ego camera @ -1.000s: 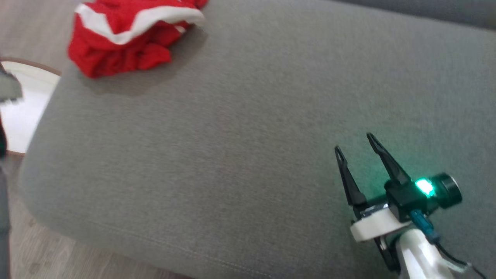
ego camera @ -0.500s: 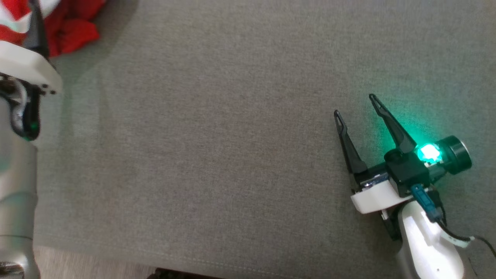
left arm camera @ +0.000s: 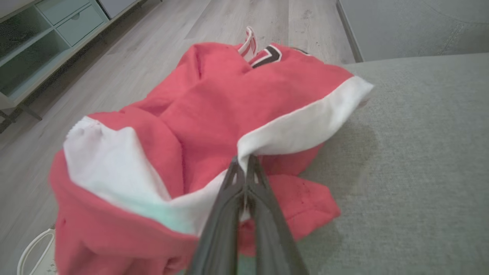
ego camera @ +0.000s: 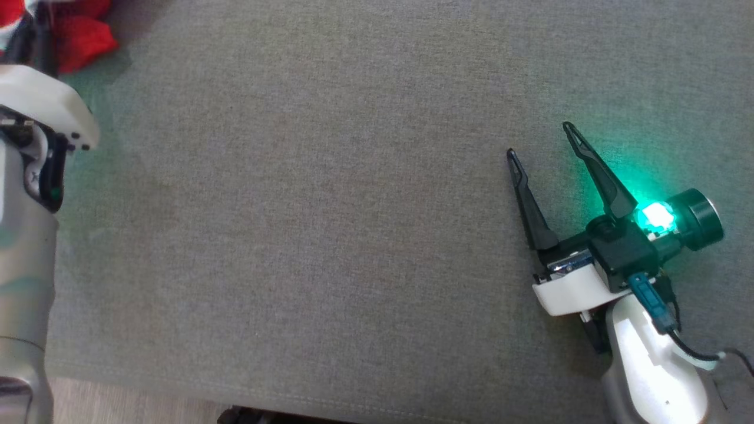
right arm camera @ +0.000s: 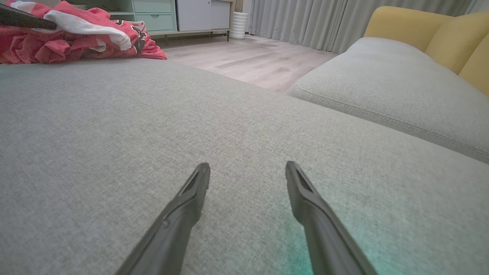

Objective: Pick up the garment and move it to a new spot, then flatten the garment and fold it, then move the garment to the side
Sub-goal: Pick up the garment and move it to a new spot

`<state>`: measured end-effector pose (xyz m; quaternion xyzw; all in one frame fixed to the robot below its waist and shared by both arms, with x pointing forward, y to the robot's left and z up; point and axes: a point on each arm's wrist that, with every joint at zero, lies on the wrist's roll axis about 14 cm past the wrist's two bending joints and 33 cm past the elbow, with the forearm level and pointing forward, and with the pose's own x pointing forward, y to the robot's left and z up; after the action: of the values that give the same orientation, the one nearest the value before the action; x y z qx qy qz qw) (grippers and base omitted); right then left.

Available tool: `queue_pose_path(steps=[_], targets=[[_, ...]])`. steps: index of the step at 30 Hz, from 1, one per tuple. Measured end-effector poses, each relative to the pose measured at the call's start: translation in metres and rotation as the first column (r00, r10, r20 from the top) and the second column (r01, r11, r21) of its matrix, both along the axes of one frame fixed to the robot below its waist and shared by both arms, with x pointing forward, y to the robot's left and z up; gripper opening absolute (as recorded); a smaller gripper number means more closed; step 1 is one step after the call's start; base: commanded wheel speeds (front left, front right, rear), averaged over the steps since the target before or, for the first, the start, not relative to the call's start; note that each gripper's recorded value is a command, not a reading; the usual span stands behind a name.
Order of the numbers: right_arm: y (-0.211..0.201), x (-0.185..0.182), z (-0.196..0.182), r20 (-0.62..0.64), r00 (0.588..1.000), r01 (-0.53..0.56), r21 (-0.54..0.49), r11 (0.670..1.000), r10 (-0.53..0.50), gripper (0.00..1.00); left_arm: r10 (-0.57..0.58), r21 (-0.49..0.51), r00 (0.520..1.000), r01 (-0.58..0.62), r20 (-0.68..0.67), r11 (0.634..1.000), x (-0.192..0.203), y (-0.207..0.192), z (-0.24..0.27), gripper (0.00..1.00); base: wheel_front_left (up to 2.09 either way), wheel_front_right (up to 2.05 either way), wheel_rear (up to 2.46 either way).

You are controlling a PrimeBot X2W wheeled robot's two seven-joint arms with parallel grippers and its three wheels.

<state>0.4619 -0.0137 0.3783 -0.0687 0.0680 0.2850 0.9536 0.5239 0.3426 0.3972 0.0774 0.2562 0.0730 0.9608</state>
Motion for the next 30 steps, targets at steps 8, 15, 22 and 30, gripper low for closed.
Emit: queue_pose_path(steps=[8,15,22,30], targets=[[0.000,0.001,0.005,0.006,1.000,0.001,-0.001,1.000,-0.001,1.00,-0.006,0.022,1.000,0.005,0.027,1.000,-0.004,0.004,0.008,0.00,0.00,0.00,0.00],[-0.011,-0.002,0.021,0.021,0.999,0.036,0.019,0.999,-0.036,1.00,-0.048,0.116,0.985,0.029,0.166,0.993,0.007,0.017,0.074,0.00,0.00,0.00,0.00],[-0.035,-0.005,0.055,0.075,0.991,0.110,0.050,0.993,-0.113,1.00,-0.191,0.221,0.938,0.129,0.289,0.967,0.015,-0.010,0.153,0.00,0.00,0.00,0.00],[-0.090,-0.038,0.079,0.085,0.960,0.263,0.073,0.962,-0.268,1.00,-0.442,0.282,0.810,0.353,0.386,0.892,0.012,-0.111,0.238,0.00,0.00,0.00,0.00]])
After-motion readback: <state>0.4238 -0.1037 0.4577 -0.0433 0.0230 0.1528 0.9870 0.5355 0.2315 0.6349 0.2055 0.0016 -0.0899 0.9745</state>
